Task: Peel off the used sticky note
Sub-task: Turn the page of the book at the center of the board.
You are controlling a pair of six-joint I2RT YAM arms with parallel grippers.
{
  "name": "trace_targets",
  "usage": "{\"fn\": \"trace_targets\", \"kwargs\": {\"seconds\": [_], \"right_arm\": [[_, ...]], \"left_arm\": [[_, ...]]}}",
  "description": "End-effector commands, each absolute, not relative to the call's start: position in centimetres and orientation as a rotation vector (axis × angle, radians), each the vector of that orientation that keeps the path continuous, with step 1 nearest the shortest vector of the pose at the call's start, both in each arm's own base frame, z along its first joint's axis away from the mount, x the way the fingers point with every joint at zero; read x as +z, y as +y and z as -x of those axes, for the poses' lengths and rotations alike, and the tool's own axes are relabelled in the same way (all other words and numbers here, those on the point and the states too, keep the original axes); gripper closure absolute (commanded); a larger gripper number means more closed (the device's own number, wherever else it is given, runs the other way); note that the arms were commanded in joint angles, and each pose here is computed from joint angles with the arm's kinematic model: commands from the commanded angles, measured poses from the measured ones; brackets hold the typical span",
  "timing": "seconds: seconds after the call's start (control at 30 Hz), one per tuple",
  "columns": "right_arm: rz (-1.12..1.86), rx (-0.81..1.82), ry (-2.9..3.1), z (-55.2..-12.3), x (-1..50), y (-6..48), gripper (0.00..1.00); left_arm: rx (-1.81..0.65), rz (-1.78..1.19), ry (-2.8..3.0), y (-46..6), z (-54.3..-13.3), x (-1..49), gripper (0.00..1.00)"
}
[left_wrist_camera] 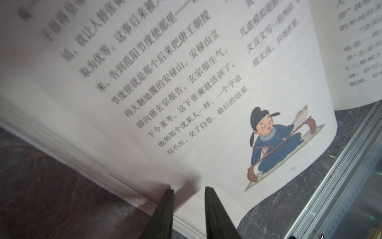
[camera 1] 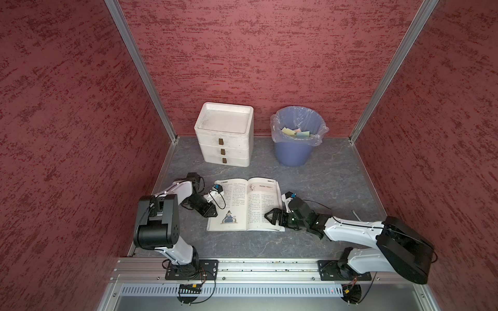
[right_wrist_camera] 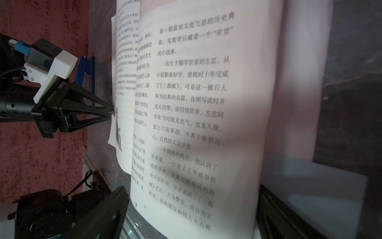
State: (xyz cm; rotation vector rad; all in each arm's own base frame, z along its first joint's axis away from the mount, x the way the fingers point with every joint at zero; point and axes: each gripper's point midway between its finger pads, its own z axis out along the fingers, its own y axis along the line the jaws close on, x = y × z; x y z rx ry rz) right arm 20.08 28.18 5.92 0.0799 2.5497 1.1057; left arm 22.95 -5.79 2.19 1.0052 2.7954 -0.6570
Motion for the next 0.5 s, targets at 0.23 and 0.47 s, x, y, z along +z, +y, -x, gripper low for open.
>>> {"fn": "trace_targets", "kwargs": {"seconds": [0.23,0.47], "right_arm": [[-0.008,1.291,2.457,-20.8,9.8,31.6,0.02],[0.101,1.299,2.420,-20.1,12.7,33.8,0.02]], "left_arm": [[-0.624,-1.026,2.806,-5.5,-23.2,1.3,0.71],[-0.627,-1.020,2.796,-5.5,-23.2,1.9,0.72]]}}
